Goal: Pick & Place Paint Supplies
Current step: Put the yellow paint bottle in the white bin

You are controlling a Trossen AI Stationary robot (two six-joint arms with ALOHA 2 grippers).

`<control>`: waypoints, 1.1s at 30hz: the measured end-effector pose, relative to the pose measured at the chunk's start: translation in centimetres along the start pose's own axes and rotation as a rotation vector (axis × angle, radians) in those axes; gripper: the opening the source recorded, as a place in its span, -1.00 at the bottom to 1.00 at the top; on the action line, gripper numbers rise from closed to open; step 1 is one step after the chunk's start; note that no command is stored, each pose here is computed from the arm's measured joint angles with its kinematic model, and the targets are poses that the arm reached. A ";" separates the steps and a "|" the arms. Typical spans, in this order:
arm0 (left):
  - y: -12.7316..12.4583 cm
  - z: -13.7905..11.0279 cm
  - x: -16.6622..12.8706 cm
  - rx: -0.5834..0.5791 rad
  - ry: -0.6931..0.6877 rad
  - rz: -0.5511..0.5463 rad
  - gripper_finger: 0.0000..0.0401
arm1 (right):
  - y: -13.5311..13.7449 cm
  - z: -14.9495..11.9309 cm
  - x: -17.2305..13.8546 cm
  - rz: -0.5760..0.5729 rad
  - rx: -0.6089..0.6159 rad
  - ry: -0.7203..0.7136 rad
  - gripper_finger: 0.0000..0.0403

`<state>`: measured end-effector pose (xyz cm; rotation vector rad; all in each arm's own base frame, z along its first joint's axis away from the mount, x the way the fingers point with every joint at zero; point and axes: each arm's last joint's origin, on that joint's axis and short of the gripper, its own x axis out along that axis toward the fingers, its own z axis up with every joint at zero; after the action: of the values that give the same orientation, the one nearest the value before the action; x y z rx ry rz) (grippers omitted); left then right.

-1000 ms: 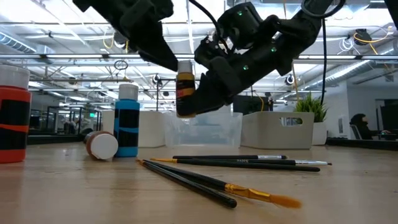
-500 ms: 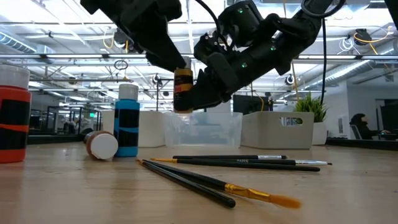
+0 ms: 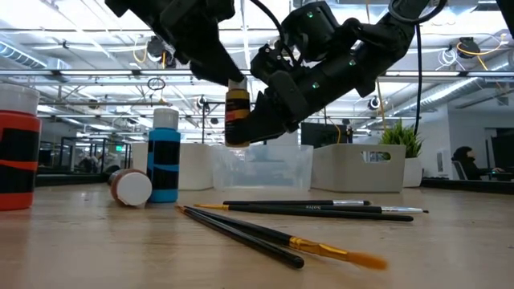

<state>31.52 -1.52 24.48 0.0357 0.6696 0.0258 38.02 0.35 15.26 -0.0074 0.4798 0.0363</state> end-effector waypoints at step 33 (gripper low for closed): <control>2.3 1.4 -8.5 -0.064 -0.129 0.246 -0.38 | 0.0 0.1 0.0 0.006 0.049 -0.021 -0.08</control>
<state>25.74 0.48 30.93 0.0578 0.5320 0.2798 38.09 0.40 15.33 0.0427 0.4595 0.0309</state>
